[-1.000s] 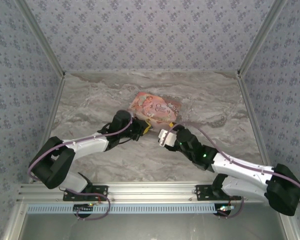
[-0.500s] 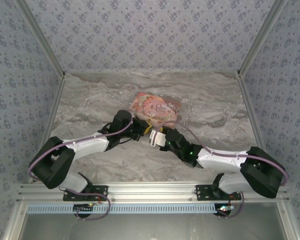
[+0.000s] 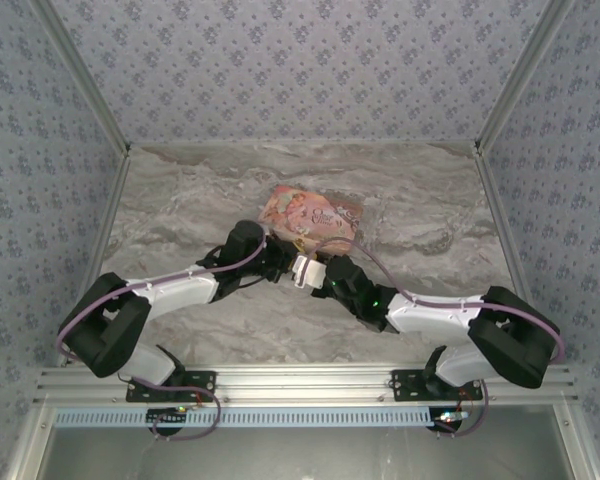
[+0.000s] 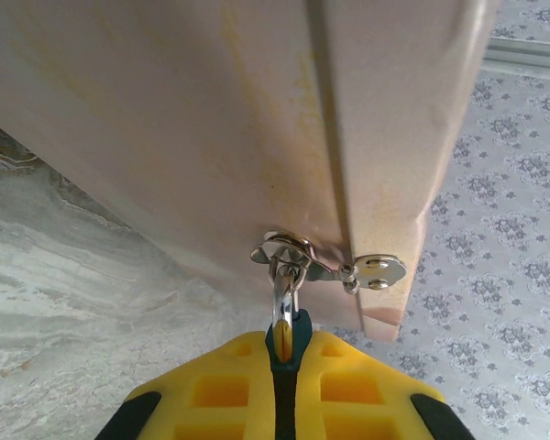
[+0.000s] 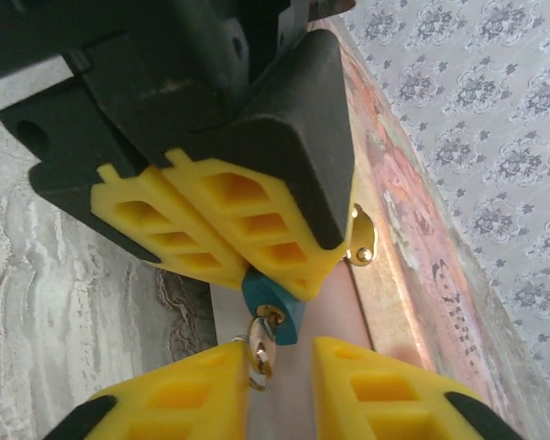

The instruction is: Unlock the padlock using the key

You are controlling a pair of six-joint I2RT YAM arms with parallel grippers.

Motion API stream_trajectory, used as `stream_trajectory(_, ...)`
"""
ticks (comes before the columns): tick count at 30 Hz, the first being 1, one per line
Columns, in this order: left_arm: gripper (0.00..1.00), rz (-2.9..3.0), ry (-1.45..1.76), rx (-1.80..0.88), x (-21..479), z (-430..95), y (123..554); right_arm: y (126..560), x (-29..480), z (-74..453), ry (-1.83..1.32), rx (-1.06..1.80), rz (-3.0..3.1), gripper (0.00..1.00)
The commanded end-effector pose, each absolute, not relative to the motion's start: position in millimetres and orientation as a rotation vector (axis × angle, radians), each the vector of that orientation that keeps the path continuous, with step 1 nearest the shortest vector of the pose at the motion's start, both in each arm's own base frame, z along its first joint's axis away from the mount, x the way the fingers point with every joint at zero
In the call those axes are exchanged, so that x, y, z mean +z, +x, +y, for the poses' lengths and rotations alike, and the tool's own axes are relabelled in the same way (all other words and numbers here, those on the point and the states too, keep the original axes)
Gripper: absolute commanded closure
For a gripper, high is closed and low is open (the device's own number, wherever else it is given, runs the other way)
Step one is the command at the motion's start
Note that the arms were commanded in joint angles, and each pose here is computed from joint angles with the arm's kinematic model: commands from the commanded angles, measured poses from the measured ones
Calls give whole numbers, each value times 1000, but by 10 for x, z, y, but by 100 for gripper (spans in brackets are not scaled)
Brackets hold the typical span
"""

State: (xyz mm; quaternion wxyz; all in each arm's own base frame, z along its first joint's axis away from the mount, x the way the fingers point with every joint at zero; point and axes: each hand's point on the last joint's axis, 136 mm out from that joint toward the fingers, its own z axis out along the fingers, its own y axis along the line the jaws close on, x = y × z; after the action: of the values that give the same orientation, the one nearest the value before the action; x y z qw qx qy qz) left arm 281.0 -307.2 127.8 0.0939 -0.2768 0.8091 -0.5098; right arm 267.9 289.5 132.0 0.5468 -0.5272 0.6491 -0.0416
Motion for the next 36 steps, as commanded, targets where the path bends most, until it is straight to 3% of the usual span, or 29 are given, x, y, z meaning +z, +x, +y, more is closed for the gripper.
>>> stream_trajectory(1,100,2327,-751,-1628,1580,-3218,2868,2726,1508,3026,-1188,-51,1516,77)
stream_trajectory(14,100,2330,-757,-1631,1569,-3233,2866,2761,1537,2955,-1082,-29,1564,100)
stream_trajectory(23,100,2325,-767,-1633,1555,-3239,2859,2770,1582,2926,-857,137,1680,100)
stream_trajectory(36,100,2323,-777,-1633,1511,-3252,2855,2742,1508,2963,-424,608,1898,100)
